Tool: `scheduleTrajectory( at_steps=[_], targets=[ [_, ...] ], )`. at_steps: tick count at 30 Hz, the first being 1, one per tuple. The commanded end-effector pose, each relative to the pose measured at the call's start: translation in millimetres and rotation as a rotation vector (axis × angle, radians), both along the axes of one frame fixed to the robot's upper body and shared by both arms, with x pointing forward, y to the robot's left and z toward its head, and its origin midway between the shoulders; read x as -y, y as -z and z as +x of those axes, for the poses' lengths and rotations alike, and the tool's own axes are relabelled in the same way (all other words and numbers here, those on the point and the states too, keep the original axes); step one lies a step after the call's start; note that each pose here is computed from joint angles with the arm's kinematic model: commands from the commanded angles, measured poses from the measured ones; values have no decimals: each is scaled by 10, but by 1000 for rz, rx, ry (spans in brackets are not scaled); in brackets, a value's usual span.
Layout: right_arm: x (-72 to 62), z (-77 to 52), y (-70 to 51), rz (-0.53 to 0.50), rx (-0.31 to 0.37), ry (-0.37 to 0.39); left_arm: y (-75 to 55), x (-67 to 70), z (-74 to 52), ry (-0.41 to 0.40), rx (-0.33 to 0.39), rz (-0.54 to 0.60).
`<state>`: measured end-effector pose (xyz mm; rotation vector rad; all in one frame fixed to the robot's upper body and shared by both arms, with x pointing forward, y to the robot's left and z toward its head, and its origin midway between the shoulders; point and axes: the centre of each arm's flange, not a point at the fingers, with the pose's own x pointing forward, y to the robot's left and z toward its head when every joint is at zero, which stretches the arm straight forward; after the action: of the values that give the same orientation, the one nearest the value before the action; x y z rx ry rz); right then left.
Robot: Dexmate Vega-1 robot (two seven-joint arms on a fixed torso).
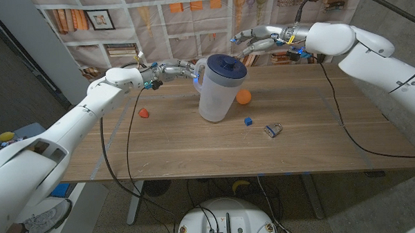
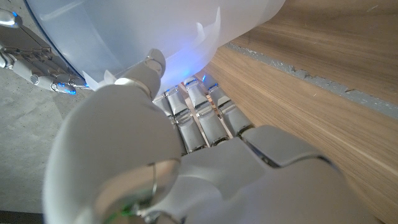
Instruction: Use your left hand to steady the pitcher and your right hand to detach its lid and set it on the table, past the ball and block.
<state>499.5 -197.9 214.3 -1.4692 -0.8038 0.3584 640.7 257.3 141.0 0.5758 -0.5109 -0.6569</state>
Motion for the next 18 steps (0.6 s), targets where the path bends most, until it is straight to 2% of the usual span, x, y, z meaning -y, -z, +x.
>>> scheduleTrajectory(
  at_steps=[1, 18],
  targets=[
    [-144, 57, -83, -78, -27, 6, -37, 33, 23, 12, 0, 22],
    [-242, 71, -65, -133, -36, 25, -21, 12, 13, 13, -7, 18]
  ],
)
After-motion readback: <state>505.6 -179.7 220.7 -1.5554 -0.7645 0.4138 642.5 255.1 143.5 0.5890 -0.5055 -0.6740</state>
